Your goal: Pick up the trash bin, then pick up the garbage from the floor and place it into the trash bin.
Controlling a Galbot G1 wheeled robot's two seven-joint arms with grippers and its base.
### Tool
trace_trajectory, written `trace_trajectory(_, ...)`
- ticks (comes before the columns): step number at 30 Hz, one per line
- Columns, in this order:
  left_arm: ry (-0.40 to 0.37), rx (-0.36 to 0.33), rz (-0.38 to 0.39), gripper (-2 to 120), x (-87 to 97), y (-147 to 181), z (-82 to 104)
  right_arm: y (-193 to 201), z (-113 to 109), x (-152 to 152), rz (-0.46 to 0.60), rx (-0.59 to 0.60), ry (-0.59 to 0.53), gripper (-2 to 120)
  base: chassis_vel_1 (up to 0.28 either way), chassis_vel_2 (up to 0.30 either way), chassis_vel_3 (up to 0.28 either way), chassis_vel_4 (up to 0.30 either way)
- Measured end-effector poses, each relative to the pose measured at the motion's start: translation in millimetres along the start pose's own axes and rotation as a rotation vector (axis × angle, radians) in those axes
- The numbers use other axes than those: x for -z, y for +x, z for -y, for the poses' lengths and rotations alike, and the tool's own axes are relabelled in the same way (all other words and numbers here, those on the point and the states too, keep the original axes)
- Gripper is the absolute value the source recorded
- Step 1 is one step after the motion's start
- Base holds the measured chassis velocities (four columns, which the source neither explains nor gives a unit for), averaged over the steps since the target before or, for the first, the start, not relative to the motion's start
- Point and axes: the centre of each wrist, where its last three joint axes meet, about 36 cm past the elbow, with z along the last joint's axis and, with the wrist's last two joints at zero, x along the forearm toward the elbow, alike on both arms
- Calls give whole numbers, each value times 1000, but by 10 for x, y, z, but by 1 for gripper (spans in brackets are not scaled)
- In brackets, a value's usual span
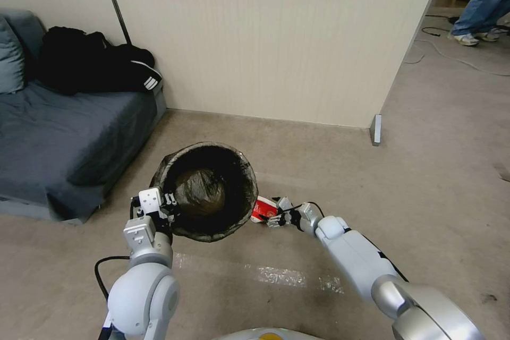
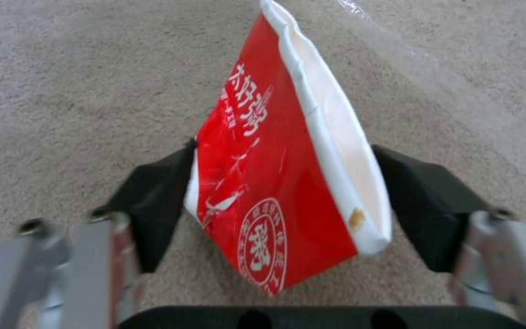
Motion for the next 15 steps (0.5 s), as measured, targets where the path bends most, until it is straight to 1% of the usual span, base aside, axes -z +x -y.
trace_trajectory(2, 1, -2, 1, 2, -1, 3, 11, 8, -21, -25, 1, -1, -8, 59, 0, 0, 0, 0)
trace_trajectory(3, 1, -2, 1, 2, -1, 3, 11, 8, -21, -25, 1, -1, -8, 59, 0, 0, 0, 0)
trace_trajectory(6, 0, -2, 1, 2, -2, 3, 9, 16, -28, -39, 4, -4, -12, 43, 0, 0, 0, 0)
trace_trajectory(7, 0, -2, 1, 2, -2, 3, 9, 16, -28, -39, 4, -4, -12, 43, 0, 0, 0, 0)
trace_trajectory(9, -1, -2, 2, 2, -2, -5, 10, 22, -22, -43, 9, -9, -14, 32, 0, 0, 0, 0)
trace_trajectory(10, -1, -2, 2, 2, -2, -5, 10, 22, -22, -43, 9, -9, -14, 32, 0, 0, 0, 0)
trace_trajectory(11, 0, -3, 0, 2, -8, -10, 16, 24, -23, -45, 11, -10, -14, 25, 0, 0, 0, 0)
trace_trajectory(12, 0, -3, 0, 2, -8, -10, 16, 24, -23, -45, 11, -10, -14, 25, 0, 0, 0, 0)
trace_trajectory(14, 0, -5, -3, 2, -18, -18, 26, 24, -24, -46, 13, -12, -15, 15, 0, 0, 0, 0)
trace_trajectory(15, 0, -5, -3, 2, -18, -18, 26, 24, -24, -46, 13, -12, -15, 15, 0, 0, 0, 0)
